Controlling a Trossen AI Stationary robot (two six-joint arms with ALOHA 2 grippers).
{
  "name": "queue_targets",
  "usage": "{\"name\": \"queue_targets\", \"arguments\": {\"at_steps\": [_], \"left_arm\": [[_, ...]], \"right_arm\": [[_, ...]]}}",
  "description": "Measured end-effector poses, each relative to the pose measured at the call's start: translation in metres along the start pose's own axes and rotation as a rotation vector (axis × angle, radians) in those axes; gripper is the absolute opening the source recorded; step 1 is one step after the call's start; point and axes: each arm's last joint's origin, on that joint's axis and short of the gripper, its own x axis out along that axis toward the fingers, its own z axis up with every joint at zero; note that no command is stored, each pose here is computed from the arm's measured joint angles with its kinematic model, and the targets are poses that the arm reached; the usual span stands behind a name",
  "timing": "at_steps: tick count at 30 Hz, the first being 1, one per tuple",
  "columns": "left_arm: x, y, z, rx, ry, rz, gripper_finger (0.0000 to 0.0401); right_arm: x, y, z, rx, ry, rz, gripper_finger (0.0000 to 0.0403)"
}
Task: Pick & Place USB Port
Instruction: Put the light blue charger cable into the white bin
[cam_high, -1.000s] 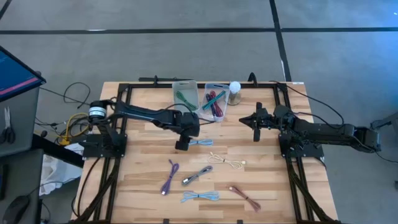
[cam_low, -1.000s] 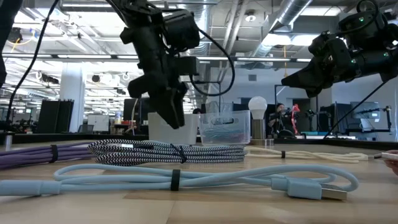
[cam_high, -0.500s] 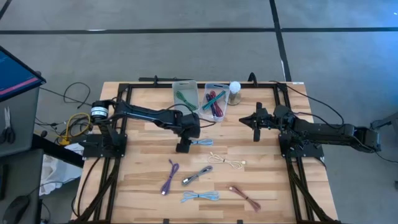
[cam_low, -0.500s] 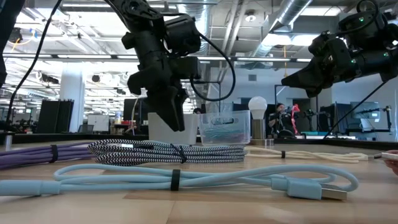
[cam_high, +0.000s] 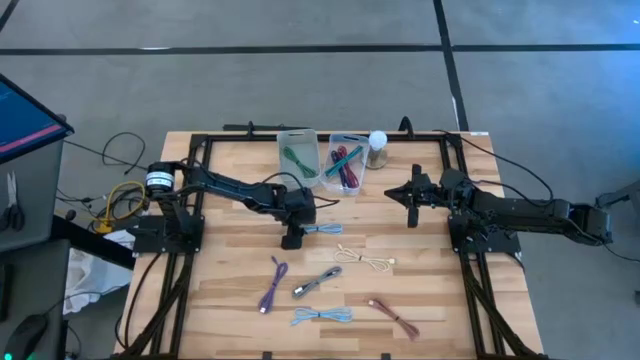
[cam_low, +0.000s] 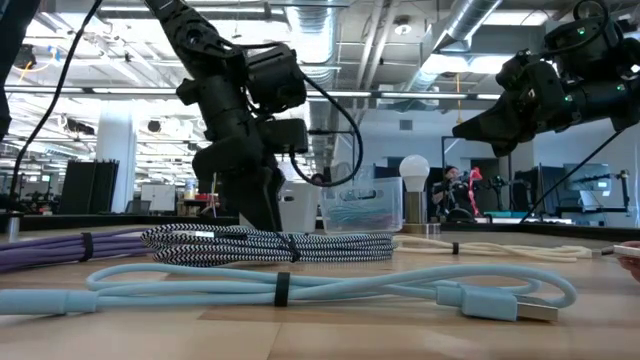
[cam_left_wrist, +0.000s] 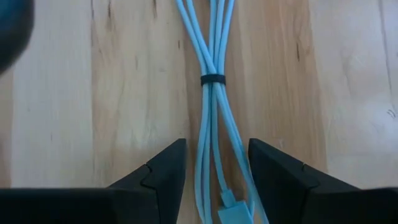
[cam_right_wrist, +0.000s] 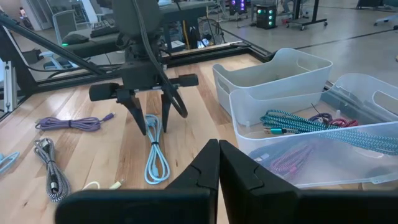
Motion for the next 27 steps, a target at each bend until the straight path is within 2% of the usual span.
{"name": "queue_targets", "arguments": {"at_steps": [9,12,19,27], "left_arm": [[0.0060,-0.0010,-0.0098,-0.059,-0.062,0.019,0.0142],[0.0065,-0.0009,-0.0104,-0.060,-0.068,0.026,0.0113],[0.0071,-0.0009,-0.0100,-0.061,-0.074,0.024,0.0014],[-0.0001,-0.0002,-0.0069,-0.060,-0.106,0.077,0.0008]], "right_arm": [[0.0000,0.0000,0.0000,0.000,0.000,0.000,0.0001],[0.0000,0.0000,0.0000,0.000,0.000,0.000,0.0001],[0.0000,0.0000,0.0000,0.000,0.000,0.000,0.0001],[0.0000,0.0000,-0.0001,0.000,0.000,0.000,0.0001]]}}
